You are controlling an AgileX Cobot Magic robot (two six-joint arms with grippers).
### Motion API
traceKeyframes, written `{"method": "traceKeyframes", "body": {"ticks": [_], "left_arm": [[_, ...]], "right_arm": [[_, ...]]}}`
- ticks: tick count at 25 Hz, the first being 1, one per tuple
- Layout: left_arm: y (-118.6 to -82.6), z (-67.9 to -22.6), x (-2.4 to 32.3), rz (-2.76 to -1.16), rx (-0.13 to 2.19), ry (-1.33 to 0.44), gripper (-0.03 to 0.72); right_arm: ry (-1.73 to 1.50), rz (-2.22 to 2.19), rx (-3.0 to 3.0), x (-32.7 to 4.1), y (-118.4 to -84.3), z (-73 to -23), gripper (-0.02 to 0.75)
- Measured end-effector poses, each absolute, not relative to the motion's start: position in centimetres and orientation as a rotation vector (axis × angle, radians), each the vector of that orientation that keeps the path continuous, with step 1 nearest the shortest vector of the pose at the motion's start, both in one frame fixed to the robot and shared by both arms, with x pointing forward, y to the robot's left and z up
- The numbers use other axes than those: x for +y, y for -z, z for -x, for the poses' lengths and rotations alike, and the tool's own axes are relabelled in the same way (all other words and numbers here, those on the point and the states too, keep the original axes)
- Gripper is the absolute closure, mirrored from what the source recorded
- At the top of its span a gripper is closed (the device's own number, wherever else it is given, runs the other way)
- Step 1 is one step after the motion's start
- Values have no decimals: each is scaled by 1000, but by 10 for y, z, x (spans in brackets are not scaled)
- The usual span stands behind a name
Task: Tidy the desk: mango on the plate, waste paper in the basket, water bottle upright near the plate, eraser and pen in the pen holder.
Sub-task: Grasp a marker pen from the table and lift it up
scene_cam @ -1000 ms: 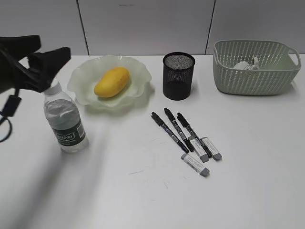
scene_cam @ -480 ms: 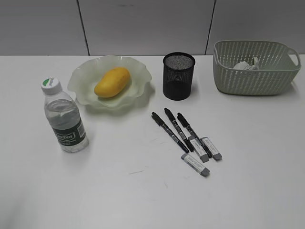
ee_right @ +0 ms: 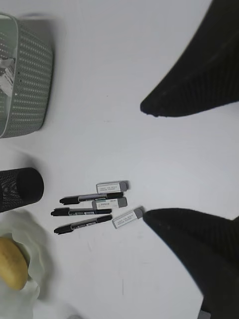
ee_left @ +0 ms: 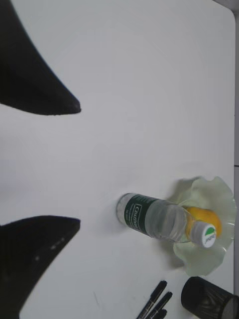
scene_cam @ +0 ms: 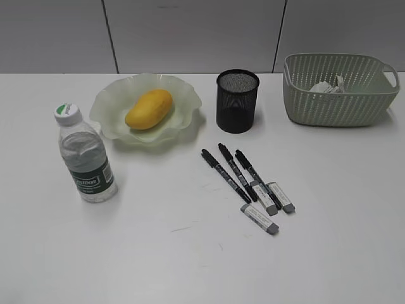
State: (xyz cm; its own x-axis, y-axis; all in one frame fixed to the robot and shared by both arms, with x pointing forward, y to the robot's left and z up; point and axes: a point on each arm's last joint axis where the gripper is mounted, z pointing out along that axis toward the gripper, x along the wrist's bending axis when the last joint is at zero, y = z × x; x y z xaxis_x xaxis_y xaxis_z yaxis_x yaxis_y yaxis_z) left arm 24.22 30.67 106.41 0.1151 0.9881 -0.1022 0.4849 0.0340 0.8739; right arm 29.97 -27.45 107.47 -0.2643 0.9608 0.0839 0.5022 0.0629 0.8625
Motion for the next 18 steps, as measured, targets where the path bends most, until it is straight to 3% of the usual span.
{"method": "traceKeyframes", "body": {"ticks": [9, 13, 18], "left_arm": [[-1064, -230, 309, -1518, 1438, -805, 228], [-1064, -230, 309, -1517, 1439, -805, 244], [-1064, -230, 309, -1517, 1439, -805, 249]], "right_arm": [[-940, -1533, 2113, -259, -1042, -405, 273], [-822, -1445, 2325, -204, -1017, -470, 273], [-516, -1558, 2456, -139, -961, -559, 273]]}}
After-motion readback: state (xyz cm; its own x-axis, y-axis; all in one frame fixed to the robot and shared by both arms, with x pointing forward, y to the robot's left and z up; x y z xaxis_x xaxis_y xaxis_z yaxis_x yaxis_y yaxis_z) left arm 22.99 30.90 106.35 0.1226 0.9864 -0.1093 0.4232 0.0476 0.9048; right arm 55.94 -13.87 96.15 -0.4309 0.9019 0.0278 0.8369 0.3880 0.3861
